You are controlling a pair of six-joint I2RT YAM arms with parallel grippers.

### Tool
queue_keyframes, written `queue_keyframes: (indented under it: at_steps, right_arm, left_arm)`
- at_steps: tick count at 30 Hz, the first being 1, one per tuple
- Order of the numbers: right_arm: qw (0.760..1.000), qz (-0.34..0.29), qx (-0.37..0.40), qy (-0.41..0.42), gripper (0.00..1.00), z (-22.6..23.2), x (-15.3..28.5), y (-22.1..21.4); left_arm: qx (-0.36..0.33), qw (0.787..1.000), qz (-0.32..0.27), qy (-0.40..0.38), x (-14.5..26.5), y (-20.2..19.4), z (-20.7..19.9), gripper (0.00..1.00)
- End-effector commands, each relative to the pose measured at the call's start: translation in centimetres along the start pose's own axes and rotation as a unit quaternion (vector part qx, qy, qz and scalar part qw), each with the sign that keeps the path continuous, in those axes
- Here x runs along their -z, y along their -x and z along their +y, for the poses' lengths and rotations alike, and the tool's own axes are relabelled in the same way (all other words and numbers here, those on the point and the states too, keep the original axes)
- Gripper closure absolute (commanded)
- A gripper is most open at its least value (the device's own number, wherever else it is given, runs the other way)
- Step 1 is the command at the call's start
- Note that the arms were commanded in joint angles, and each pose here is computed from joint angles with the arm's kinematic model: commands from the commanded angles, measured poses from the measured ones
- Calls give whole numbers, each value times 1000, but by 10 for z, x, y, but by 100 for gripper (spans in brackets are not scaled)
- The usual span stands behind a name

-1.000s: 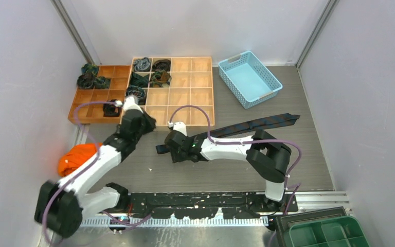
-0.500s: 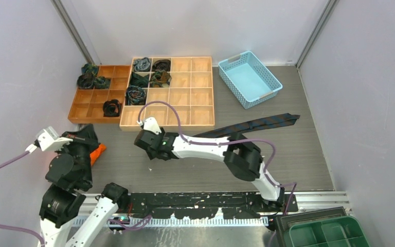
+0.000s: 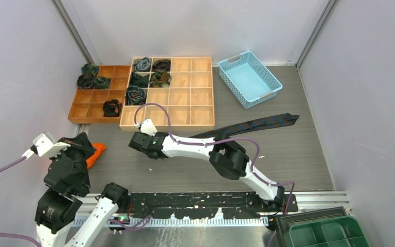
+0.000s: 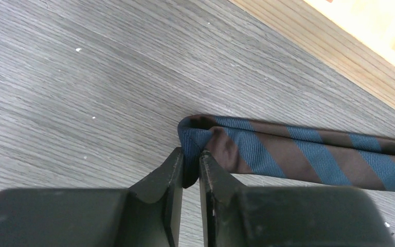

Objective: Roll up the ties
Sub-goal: Roll the tie at the center of the board.

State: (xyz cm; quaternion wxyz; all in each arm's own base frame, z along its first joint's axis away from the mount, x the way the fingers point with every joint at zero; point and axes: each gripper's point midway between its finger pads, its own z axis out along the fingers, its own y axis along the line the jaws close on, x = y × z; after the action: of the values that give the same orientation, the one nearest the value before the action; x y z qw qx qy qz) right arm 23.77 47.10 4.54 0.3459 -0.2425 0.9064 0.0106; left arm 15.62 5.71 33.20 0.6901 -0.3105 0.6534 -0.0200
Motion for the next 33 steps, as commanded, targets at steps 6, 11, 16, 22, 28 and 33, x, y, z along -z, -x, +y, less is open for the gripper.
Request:
queue_keyframes:
  at_steps: [6,11,16,22,28,33]
  right_arm:
    - [993,-42,-42,103,82,16,35,25]
    - [973,-63,-92,201,82,10,64,44]
    - [938,-55,-168,298,83,-11,70,49]
    - [897,-39,-252,361,83,-41,51,34]
    - [885,-34,-292,360,84,-70,38,18]
    - [901,-30,-289,323,84,-90,34,5]
  left_arm:
    - [-1,1000,8,-24,-4,-2,-15,100]
    - [0,997,48,-55,-14,-20,-42,100]
    - [3,991,91,-99,-23,-47,-70,100]
    - [11,975,151,-164,-30,-87,-108,100]
    - [15,961,198,-195,-37,-120,-131,100]
    - [19,948,234,-216,-41,-151,-144,100]
